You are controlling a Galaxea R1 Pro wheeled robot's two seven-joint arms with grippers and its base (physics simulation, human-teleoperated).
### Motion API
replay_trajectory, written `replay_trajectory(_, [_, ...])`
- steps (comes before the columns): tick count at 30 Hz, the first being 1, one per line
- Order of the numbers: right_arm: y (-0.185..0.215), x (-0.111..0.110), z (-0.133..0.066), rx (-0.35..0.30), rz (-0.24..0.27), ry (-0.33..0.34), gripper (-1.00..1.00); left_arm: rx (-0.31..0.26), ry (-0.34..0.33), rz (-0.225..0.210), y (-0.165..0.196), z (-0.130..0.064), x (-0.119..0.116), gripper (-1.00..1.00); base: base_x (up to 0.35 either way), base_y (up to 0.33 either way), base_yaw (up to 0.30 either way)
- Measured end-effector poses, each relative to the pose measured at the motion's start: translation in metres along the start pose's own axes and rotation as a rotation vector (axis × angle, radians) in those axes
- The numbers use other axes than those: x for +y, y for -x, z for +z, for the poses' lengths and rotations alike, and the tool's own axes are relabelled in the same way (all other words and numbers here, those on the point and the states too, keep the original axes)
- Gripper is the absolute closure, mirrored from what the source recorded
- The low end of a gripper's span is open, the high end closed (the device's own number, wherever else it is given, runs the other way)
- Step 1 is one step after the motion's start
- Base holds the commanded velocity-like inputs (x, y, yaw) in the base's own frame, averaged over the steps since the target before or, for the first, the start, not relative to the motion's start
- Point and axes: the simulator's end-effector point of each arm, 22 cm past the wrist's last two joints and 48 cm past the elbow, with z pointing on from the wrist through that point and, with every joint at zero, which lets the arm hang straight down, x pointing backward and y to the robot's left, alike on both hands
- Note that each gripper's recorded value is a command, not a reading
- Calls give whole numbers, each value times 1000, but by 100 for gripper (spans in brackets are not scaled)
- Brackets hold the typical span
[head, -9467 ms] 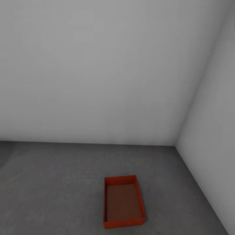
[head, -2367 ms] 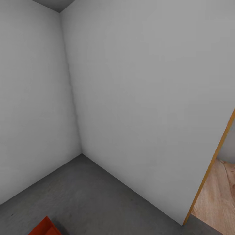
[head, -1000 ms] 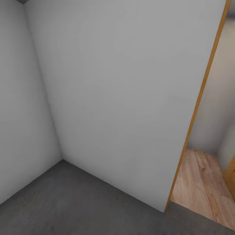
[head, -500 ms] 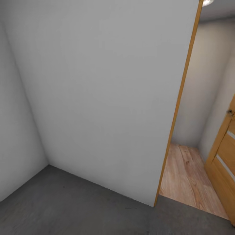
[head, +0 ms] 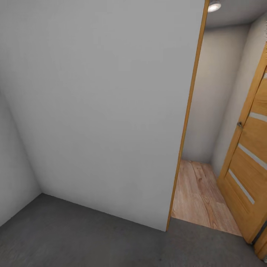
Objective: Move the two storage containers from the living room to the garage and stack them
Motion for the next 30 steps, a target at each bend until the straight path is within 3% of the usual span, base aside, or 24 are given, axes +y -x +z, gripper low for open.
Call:
replay_trajectory(15, [2,8,-1,-4,-2,13,-100,6,-10,0,-2,0,-8,-100,0,0,-12])
replay_trajectory(30, [4,3,0,-10,49,7,-100,3,-25,0,-1,-1,-18,-100,0,0,-213])
